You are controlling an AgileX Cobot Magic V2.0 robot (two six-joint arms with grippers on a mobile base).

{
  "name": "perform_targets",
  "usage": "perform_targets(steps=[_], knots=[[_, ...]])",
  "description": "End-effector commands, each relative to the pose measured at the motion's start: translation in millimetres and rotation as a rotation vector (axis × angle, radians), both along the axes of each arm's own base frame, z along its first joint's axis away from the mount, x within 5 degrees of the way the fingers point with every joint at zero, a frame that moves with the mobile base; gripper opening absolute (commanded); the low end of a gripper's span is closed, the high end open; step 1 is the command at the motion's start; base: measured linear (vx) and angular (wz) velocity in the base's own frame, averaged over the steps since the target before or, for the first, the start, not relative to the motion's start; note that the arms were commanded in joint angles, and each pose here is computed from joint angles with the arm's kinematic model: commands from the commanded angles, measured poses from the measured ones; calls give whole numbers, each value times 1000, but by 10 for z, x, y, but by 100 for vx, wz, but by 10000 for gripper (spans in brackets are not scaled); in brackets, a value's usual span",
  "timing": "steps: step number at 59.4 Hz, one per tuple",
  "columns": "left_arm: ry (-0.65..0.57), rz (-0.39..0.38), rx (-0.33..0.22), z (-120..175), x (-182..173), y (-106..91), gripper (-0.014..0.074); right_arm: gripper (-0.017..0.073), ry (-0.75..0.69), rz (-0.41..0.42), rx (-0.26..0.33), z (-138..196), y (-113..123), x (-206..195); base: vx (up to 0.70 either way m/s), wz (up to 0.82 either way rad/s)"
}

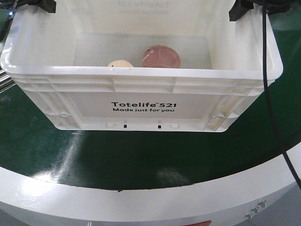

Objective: Place moving items into box and shelve
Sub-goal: 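Lift the tote off the conveyor with both grippers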

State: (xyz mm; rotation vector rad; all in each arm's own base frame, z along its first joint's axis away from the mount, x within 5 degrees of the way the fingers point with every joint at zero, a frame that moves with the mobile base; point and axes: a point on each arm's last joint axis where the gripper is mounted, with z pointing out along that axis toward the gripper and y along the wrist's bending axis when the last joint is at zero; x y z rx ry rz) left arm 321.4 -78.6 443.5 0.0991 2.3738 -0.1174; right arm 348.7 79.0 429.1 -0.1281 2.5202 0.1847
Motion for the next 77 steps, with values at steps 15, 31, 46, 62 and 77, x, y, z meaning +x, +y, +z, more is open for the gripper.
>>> perform_targets(steps=[15, 31, 46, 62, 77], knots=[[-262, 28, 21, 420, -127, 125, -1, -5, -211, -25, -23, 475, -153, -257, 0, 0], [-260, 28, 22, 419, -128, 125, -1, -5, -209, -25, -23, 474, -154, -258, 0, 0], [-222, 33, 30, 390, -146, 133, -1, -5, -180, -25, -31, 454, -159, -276, 0, 0], [-218, 35, 30, 386, -148, 135, -1, -5, -190, -38, -61, 457, -187, -269, 0, 0], [-228, 50, 71, 392, -142, 169, -1, -5, -193, -38, -60, 459, -187, -267, 0, 0]])
